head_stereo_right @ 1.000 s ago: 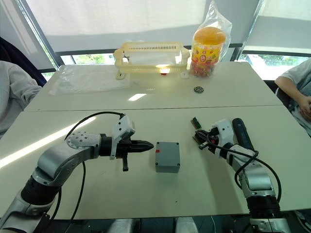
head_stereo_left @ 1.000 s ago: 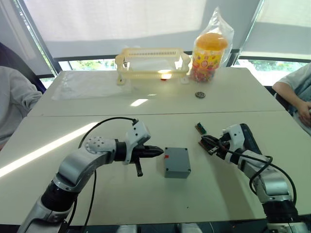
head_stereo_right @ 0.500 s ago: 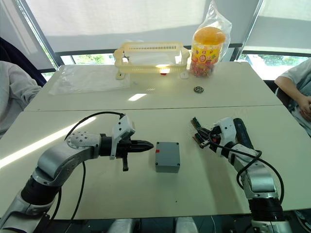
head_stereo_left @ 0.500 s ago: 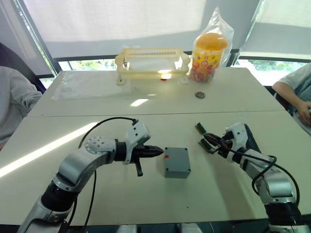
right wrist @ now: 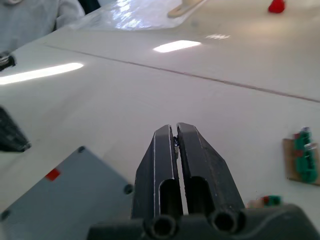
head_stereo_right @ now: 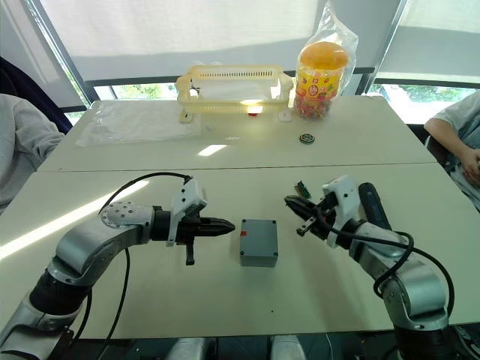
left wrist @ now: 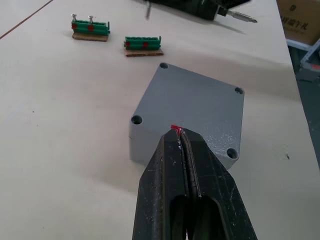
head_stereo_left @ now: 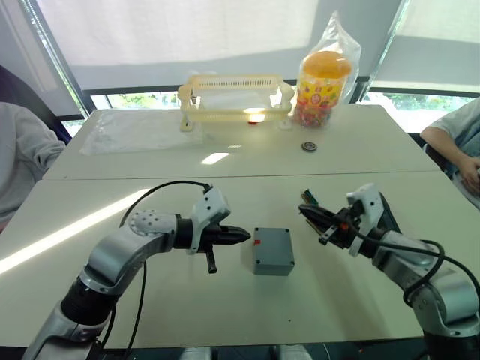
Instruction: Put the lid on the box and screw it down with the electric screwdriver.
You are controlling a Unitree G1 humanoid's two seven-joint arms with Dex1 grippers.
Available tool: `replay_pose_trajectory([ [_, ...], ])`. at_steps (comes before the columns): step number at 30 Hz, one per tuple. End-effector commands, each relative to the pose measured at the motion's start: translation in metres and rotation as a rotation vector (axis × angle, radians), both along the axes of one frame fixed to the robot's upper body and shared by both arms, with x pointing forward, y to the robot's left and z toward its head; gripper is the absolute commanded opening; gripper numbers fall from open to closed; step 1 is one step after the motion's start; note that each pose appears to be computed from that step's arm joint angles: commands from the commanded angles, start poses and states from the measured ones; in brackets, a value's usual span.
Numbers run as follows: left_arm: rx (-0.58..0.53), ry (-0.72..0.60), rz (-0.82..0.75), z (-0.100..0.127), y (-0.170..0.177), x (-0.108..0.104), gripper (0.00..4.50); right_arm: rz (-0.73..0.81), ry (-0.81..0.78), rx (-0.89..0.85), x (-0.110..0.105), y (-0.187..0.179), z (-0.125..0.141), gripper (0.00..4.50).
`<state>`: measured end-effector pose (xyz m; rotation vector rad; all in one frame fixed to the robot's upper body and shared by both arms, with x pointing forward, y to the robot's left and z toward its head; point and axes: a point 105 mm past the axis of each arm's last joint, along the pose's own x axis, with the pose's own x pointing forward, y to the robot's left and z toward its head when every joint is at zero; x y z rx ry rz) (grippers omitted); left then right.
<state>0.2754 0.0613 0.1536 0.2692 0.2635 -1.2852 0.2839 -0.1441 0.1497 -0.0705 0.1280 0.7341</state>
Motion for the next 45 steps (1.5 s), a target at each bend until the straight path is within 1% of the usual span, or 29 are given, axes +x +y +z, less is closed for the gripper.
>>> replay_pose_trajectory([
  [1, 0.003, -0.039, -0.030, 0.005, -0.002, -0.005, 0.00, 0.033, -0.035, 0.020, -0.006, 0.010, 0.009, 0.04],
  [8, 0.005, -0.037, -0.028, 0.004, -0.002, -0.007, 0.00, 0.050, -0.011, 0.003, -0.008, 0.013, 0.000, 0.04],
  [17, 0.004, -0.037, -0.028, 0.003, -0.003, -0.007, 0.00, 0.057, 0.003, -0.003, -0.012, 0.011, -0.002, 0.04],
  [27, 0.002, -0.038, -0.035, 0.004, -0.005, -0.007, 0.00, 0.059, 0.013, -0.023, -0.008, 0.013, -0.011, 0.04],
  [33, 0.002, -0.039, -0.035, 0.004, -0.005, -0.007, 0.00, 0.081, 0.008, -0.046, -0.008, 0.014, -0.011, 0.04],
  [34, 0.002, -0.039, -0.035, 0.004, -0.005, -0.007, 0.00, 0.082, 0.007, -0.049, -0.007, 0.014, -0.011, 0.29],
  [35, 0.002, -0.040, -0.036, 0.004, -0.006, -0.007, 0.00, 0.089, 0.008, -0.055, -0.008, 0.014, -0.010, 0.70],
  [36, 0.002, -0.040, -0.036, 0.004, -0.005, -0.007, 0.00, 0.094, 0.004, -0.062, -0.009, 0.013, -0.009, 0.93],
  [39, 0.001, -0.042, -0.037, 0.004, -0.005, -0.007, 0.00, 0.103, -0.004, -0.075, -0.010, 0.010, -0.003, 2.35],
  [40, 0.001, -0.042, -0.038, 0.004, -0.006, -0.007, 0.00, 0.104, -0.009, -0.078, -0.011, 0.009, -0.001, 2.97],
  [42, -0.003, -0.044, -0.041, 0.005, -0.007, -0.006, 0.00, 0.106, -0.021, -0.072, -0.011, 0.007, 0.007, 3.93],
  [45, -0.012, -0.048, -0.052, 0.004, -0.011, -0.005, 0.00, 0.102, -0.028, -0.062, -0.011, 0.001, 0.018, 3.93],
])
